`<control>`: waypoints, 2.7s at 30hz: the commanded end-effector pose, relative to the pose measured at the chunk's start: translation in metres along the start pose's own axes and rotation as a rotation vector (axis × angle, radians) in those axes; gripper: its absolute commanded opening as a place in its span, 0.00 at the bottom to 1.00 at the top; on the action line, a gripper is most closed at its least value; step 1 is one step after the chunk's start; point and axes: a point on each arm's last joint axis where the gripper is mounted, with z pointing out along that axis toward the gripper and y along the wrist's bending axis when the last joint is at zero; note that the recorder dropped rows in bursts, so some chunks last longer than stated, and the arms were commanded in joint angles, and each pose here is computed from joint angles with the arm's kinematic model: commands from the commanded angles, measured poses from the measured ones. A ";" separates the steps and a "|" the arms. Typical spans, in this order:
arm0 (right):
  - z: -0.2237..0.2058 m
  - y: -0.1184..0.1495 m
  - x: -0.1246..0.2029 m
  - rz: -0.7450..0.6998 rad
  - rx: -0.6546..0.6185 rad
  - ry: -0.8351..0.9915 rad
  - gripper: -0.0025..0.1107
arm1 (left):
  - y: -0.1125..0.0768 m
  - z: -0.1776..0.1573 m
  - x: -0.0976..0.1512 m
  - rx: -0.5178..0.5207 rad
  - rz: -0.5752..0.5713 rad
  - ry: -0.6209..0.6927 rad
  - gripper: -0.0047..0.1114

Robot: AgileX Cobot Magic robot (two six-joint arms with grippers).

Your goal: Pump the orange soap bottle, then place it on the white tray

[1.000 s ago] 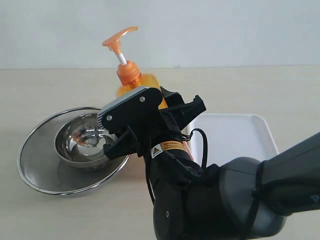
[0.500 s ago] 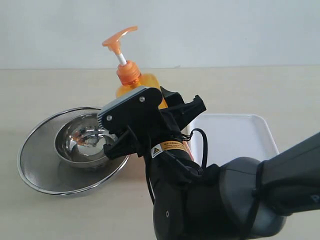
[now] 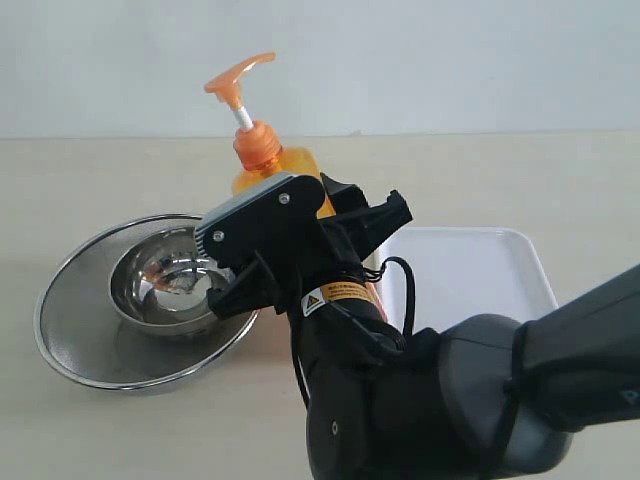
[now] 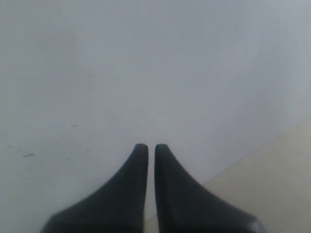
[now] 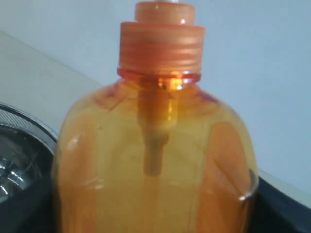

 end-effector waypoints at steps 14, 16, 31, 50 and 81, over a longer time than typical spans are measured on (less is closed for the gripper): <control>0.000 -0.005 -0.012 0.008 0.037 -0.081 0.02 | 0.065 -0.037 0.087 -0.862 0.399 0.372 0.08; 0.000 -0.005 -0.012 0.008 0.037 -0.081 0.02 | 0.072 -0.049 0.093 -1.011 0.436 0.476 0.08; 0.000 -0.003 -0.011 0.015 0.017 -0.067 0.02 | -0.007 0.021 0.108 -0.232 0.225 0.593 0.08; 0.000 0.002 -0.013 -0.047 -0.034 -0.092 0.02 | -0.079 0.105 0.075 0.548 0.087 0.438 0.08; 0.000 0.001 -0.012 -0.049 -0.030 -0.082 0.02 | -0.056 0.124 0.119 0.460 0.120 0.668 0.08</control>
